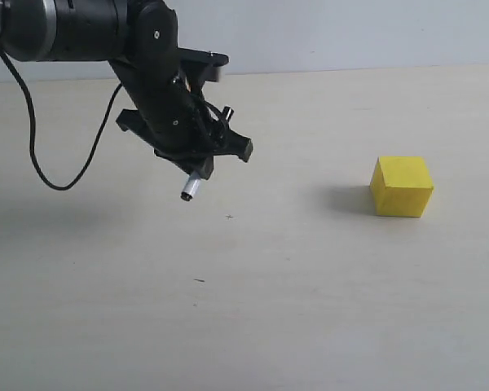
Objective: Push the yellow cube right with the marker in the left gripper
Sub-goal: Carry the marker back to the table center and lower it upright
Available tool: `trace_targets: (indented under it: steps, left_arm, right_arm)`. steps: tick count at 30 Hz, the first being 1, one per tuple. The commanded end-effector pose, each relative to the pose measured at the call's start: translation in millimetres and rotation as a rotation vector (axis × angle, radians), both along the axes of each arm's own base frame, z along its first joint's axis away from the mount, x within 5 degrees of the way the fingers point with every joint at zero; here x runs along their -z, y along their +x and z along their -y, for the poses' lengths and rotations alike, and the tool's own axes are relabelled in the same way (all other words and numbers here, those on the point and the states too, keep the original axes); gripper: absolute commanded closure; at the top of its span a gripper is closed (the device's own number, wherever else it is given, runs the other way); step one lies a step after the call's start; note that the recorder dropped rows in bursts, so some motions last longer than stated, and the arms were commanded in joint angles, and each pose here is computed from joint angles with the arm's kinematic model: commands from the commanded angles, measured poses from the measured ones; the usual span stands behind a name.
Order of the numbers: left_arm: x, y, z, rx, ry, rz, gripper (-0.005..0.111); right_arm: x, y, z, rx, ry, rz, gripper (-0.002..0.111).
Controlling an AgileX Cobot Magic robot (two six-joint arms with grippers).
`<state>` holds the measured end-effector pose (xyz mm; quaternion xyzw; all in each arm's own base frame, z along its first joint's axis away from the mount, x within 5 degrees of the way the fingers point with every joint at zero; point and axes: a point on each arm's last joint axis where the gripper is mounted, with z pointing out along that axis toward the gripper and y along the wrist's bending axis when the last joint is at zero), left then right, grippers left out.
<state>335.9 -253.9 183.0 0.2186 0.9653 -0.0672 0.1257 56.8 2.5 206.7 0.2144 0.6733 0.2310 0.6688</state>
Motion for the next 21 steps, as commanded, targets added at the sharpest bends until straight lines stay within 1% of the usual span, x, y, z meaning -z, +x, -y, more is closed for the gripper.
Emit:
trace_targets:
  steps: [1, 3, 4, 7, 12, 18, 21]
  left_arm:
    - [-0.1, -13.3, 9.2, -0.121, -0.022, -0.072, 0.107]
    - [9.8, -18.0, 11.3, -0.262, -0.032, -0.161, 0.107]
    - [13.3, -21.0, 12.3, -0.282, -0.034, -0.182, 0.107]
    - [24.2, -28.6, 15.8, -0.303, -0.047, -0.196, 0.107]
    - [31.1, -27.0, 17.8, -0.364, -0.083, -0.193, 0.107]
    - [67.0, -24.0, 22.8, -0.387, -0.070, -0.237, 0.107]
    - [71.7, -22.6, 22.1, -0.378, -0.056, -0.225, 0.107]
  right_arm:
    - [0.9, -0.3, 0.4, 0.006, -0.013, 0.004, 0.108]
    - [0.9, -0.3, 0.4, 0.006, -0.013, 0.004, 0.108]
    - [0.9, -0.3, 0.4, 0.006, -0.013, 0.004, 0.108]
    - [0.9, -0.3, 0.4, 0.006, -0.013, 0.004, 0.108]
    - [0.9, -0.3, 0.4, 0.006, -0.013, 0.004, 0.108]
    - [0.9, -0.3, 0.4, 0.006, -0.013, 0.004, 0.108]
    - [0.9, -0.3, 0.4, 0.006, -0.013, 0.004, 0.108]
